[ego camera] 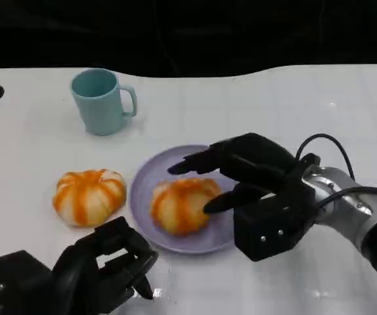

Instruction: Grasp the bread from the table and place it into the plate.

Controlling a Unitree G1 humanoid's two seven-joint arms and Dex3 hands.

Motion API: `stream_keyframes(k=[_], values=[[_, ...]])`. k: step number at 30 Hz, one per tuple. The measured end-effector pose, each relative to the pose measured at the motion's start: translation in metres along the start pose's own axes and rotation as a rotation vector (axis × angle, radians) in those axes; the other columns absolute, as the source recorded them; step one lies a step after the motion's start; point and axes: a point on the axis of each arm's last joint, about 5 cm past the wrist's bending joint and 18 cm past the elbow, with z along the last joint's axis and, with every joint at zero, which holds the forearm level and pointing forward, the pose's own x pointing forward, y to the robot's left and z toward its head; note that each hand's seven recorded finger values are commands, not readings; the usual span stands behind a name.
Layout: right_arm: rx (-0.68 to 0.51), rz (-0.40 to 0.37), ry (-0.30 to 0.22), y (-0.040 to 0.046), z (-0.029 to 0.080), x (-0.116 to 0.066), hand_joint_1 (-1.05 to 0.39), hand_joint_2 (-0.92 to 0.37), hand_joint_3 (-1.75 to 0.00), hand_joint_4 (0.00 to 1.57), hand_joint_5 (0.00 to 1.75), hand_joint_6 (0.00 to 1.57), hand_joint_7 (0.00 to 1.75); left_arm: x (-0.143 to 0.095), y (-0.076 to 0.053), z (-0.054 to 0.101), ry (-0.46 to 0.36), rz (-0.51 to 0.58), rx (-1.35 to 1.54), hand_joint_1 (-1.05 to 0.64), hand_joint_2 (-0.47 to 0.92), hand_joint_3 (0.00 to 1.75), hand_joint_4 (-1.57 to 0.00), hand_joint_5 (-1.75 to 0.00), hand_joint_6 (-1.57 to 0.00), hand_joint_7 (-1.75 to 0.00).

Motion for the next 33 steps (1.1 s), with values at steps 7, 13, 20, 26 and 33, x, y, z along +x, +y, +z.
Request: stream_keyframes(k=[7,13,20,26,33], values=[[-0.044,0.049,0.012,-0.0099,0.000,-0.001,-0.71,-0.92,-0.21,0.15,0.14,0.24,0.00,-0.001,0.000,0.000,-0.002,0.003,0.000,-0.53,0.92,0.29,-0.73,-1.75,-0.69,-1.49],[-0.068,0.062,0.012,-0.0188,0.001,-0.005,-0.71,-0.92,-0.21,0.20,0.17,0.27,0.02,-0.001,0.000,0.000,-0.002,0.004,0.001,-0.52,0.92,0.28,-0.73,-1.75,-0.70,-1.47],[-0.040,-0.044,0.010,-0.0185,0.000,-0.023,-0.57,-0.92,-0.17,0.54,0.36,0.58,0.15,-0.002,0.000,0.000,-0.001,0.005,0.002,-0.52,0.92,0.29,-0.74,-1.75,-0.71,-1.48],[0.010,-0.172,0.034,-0.0162,0.001,-0.044,-0.44,-0.92,-0.04,0.64,0.69,0.73,0.14,-0.001,-0.001,0.000,-0.003,0.010,0.000,-0.52,0.92,0.30,-0.74,-1.75,-0.69,-1.51],[0.033,-0.215,0.059,-0.0168,0.000,-0.076,-0.28,-0.87,0.00,0.56,0.79,0.75,0.11,-0.001,-0.002,0.000,-0.003,0.008,-0.002,-0.53,0.92,0.29,-0.74,-1.75,-0.69,-1.51]])
